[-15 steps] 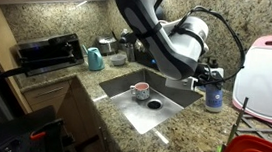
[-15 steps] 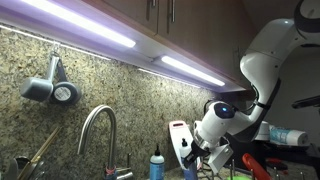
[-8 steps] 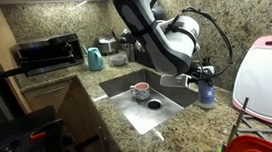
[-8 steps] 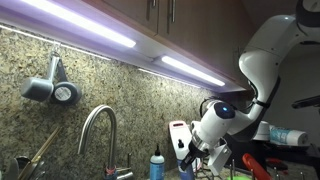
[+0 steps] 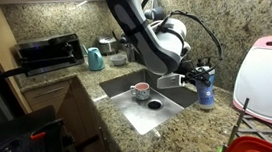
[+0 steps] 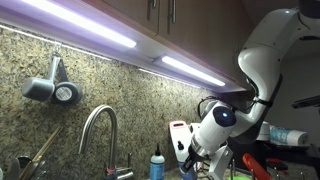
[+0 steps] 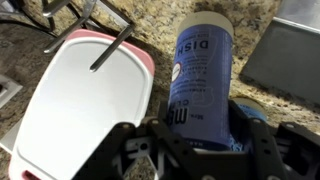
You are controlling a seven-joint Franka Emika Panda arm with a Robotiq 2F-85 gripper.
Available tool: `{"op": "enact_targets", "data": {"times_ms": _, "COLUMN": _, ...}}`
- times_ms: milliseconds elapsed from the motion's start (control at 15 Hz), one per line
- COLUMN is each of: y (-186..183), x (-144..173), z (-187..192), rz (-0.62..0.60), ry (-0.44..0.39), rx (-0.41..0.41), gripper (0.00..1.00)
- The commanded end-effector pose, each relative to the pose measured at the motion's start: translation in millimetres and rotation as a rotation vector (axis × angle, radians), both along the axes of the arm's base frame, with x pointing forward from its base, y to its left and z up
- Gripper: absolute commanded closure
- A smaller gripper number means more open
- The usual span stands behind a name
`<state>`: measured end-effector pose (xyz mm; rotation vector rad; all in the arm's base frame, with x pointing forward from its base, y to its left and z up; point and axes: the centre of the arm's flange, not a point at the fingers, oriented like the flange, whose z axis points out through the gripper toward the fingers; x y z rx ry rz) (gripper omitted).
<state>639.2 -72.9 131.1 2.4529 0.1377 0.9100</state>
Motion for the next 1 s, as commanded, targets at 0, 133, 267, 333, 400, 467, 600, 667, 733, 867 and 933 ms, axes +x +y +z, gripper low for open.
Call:
{"op": "enact_targets", "data": {"times_ms": 0, "y": 2.3, "x": -15.1, "z": -3.4, "rz": -0.018, "ry": 0.021, "rx": -0.089, "gripper": 0.67}}
{"op": "enact_targets", "data": {"times_ms": 133, "y": 3.6, "x": -16.0, "z": -9.7, "rz": -0.014, "ry": 0.042, "rx": -0.122, "gripper": 0.67}}
{"op": "enact_targets", "data": {"times_ms": 267, "y": 5.8, "x": -16.3, "z": -12.9, "rz": -0.001, "ry": 0.076, "rx": -0.146, "gripper": 0.67}}
{"op": "enact_targets", "data": {"times_ms": 333, "y": 6.8, "x": -16.1, "z": -12.9, "rz": 0.009, "ry": 0.096, "rx": -0.148, "gripper": 0.67}}
{"op": "enact_targets", "data": {"times_ms": 400, "y": 7.5, "x": -16.1, "z": -12.2, "rz": 0.027, "ry": 0.129, "rx": -0.144, "gripper": 0.67}}
{"op": "enact_targets", "data": {"times_ms": 467, "y": 8.3, "x": -16.1, "z": -11.4, "rz": 0.036, "ry": 0.144, "rx": -0.150, "gripper": 0.67}}
{"op": "enact_targets", "data": {"times_ms": 600, "y": 9.9, "x": -17.1, "z": -10.2, "rz": 0.053, "ry": 0.190, "rx": -0.159, "gripper": 0.67}}
{"op": "enact_targets", "data": {"times_ms": 667, "y": 9.9, "x": -17.2, "z": -10.6, "rz": 0.045, "ry": 0.211, "rx": -0.180, "gripper": 0.67}}
{"op": "enact_targets", "data": {"times_ms": 733, "y": 9.7, "x": -16.9, "z": -10.4, "rz": 0.052, "ry": 0.242, "rx": -0.184, "gripper": 0.67}}
{"op": "enact_targets", "data": {"times_ms": 867, "y": 8.1, "x": -17.1, "z": -10.4, "rz": 0.048, "ry": 0.305, "rx": -0.202, "gripper": 0.67}}
{"op": "enact_targets", "data": {"times_ms": 933, "y": 6.0, "x": -16.5, "z": -10.1, "rz": 0.042, "ry": 0.332, "rx": -0.220, "gripper": 0.67}}
